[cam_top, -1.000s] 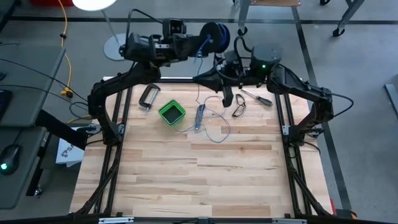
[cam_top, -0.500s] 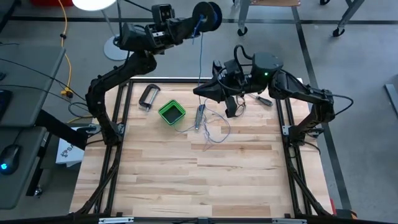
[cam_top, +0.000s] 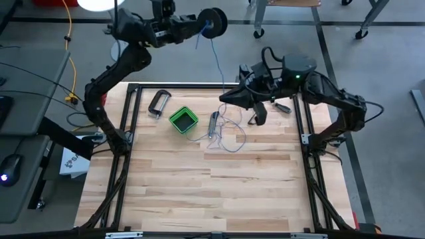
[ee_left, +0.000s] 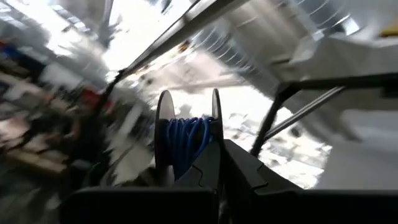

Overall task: Coil cords
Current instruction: Coil the blue wire onto the spool

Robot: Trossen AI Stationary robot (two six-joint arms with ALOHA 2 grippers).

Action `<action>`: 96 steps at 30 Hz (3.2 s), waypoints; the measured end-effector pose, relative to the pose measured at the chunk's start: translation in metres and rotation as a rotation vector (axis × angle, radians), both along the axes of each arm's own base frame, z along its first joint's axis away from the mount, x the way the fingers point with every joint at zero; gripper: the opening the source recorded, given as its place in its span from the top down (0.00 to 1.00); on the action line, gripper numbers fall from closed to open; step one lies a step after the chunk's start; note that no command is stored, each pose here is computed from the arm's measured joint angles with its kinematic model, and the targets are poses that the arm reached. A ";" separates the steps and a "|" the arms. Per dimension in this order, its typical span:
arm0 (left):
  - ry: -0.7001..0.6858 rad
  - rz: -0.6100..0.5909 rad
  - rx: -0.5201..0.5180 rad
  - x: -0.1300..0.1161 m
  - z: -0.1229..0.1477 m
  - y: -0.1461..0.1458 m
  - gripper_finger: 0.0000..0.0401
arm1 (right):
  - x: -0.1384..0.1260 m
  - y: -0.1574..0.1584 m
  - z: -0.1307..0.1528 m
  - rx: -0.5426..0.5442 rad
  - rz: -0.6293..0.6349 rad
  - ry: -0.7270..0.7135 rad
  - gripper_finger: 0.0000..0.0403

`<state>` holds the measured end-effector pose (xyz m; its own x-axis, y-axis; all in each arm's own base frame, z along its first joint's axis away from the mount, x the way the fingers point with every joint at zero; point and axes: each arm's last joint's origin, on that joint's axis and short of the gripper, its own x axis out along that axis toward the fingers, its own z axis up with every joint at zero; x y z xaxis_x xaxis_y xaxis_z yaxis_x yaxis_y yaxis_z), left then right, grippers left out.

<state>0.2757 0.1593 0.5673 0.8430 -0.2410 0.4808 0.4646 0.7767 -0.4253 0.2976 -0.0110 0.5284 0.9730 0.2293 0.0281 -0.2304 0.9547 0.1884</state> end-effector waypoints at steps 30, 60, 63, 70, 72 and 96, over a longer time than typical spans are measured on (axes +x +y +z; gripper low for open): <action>0.584 -0.057 -0.008 0.017 -0.051 -0.048 1.00 | -0.022 -0.018 0.010 0.004 0.029 -0.021 1.00; 0.137 -0.655 0.007 0.080 -0.033 -0.100 1.00 | -0.008 -0.040 0.005 0.044 0.089 -0.031 1.00; 0.048 -0.578 0.031 0.077 -0.029 -0.094 1.00 | -0.004 -0.037 0.003 0.050 0.103 -0.026 1.00; -0.110 -0.378 0.062 0.074 -0.024 -0.082 1.00 | 0.009 -0.031 -0.001 0.057 0.127 -0.035 1.00; -0.137 -0.331 0.076 0.073 -0.023 -0.079 1.00 | 0.011 -0.031 -0.002 0.059 0.115 -0.034 1.00; -0.209 -0.079 0.124 0.022 0.000 -0.024 1.00 | -0.001 -0.036 -0.003 0.038 -0.145 0.021 0.65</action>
